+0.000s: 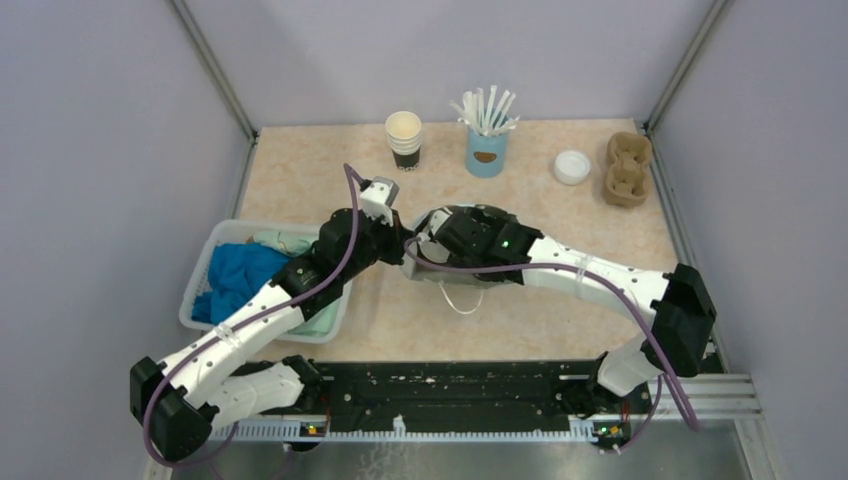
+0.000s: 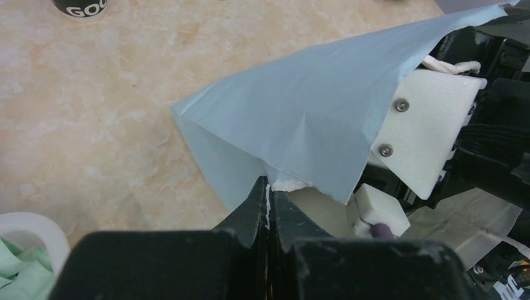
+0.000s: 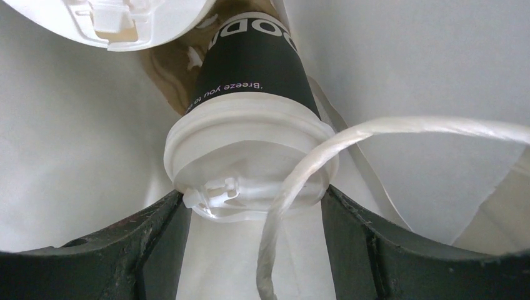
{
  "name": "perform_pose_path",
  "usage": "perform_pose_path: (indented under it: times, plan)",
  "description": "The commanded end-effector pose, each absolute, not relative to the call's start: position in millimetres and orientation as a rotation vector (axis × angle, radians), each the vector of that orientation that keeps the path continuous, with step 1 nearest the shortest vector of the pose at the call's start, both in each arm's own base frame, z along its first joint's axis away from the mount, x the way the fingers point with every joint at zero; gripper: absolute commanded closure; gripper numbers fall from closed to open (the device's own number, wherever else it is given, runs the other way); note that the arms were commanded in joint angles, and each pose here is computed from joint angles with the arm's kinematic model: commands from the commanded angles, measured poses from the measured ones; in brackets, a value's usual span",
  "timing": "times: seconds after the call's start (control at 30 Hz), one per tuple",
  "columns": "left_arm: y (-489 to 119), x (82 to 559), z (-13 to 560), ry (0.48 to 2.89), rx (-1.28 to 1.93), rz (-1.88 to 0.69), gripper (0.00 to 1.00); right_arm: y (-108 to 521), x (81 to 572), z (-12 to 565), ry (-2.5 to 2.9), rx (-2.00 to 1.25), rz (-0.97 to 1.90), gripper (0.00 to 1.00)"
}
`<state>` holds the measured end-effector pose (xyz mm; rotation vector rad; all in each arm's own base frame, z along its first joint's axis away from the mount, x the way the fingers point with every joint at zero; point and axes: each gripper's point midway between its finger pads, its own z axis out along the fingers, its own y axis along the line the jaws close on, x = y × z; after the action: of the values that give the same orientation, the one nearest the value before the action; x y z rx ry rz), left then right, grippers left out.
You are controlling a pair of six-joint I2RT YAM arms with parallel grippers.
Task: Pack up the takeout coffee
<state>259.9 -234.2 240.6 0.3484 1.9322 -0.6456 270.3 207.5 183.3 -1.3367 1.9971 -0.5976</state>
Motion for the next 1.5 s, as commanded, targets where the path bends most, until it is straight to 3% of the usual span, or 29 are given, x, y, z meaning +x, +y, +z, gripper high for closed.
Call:
perform_pose_path:
  times: [0.0,1.47]
  plan:
    - [-236.8,257.5,243.4,1.945,0.373,-0.653,1.00,201.5,289.8,196.6,1.972,-1.217,-0.577,0.52]
    - [-223.5,258.1,222.7,2.073,0.316,-0.551,1.00,254.4,310.0,149.3,1.857,-1.349,-0.235,0.54]
